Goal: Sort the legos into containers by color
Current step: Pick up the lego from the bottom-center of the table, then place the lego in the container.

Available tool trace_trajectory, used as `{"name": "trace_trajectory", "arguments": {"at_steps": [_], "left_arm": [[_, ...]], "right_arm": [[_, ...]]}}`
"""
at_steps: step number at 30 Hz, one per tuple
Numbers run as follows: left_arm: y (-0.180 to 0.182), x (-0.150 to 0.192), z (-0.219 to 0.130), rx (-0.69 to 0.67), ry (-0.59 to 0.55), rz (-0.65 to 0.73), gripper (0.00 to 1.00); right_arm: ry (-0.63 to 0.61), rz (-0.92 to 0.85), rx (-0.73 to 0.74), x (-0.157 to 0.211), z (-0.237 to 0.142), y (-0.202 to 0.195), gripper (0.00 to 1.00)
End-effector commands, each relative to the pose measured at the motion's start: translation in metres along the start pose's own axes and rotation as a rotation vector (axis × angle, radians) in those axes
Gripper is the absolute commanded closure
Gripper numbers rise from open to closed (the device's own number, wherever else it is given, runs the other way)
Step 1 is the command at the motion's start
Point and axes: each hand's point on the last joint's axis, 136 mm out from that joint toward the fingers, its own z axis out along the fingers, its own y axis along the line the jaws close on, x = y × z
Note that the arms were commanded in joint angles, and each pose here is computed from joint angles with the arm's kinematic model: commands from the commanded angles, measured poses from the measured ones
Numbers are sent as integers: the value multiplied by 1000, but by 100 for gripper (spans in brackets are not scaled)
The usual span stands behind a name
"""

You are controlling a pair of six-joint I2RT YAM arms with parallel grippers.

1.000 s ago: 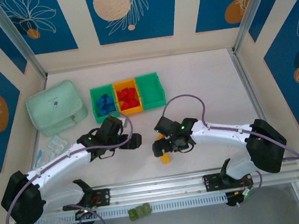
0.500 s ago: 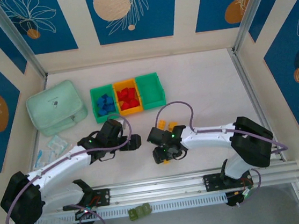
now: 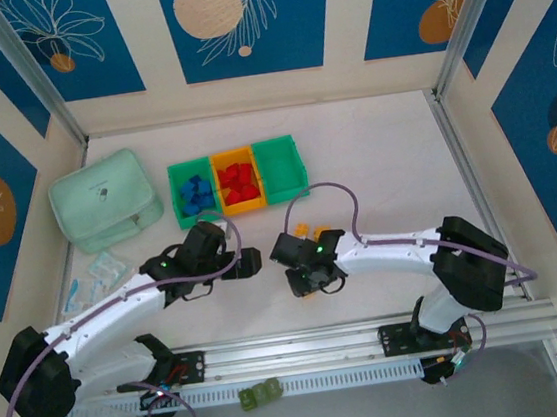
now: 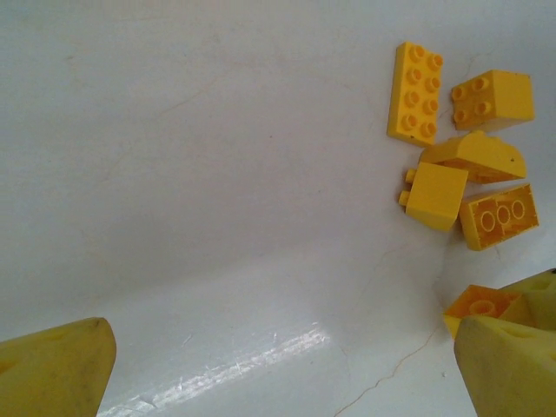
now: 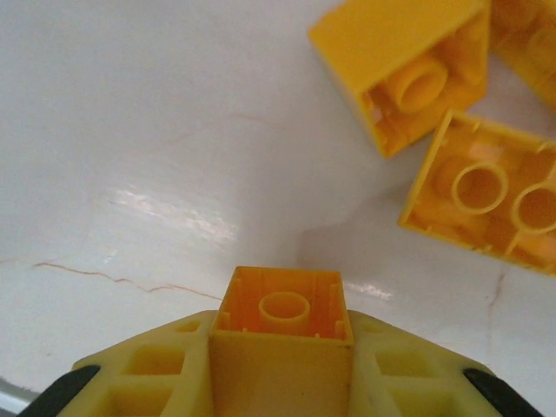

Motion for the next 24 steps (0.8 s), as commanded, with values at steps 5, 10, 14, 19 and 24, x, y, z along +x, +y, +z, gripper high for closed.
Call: {"name": "trace_trajectory", "arguments": {"at_steps": [5, 10, 14, 19, 24], "left_arm": [[-3, -49, -27, -35, -117, 18, 1], [0, -86, -38, -70, -178, 12, 1], [-1, -114, -41, -65, -216, -5, 1], [5, -138, -35, -87, -235, -36, 1], [0, -150, -31, -51, -268, -42, 1]], "right_arm": [[-201, 0, -48, -78, -59, -16, 71], [-339, 35, -72, -153, -75, -39, 71], [-407, 66, -97, -207, -70, -55, 70], [-434, 60, -71, -262, -48, -69, 69], [-439, 35, -23, -299, -26, -80, 66]]}}
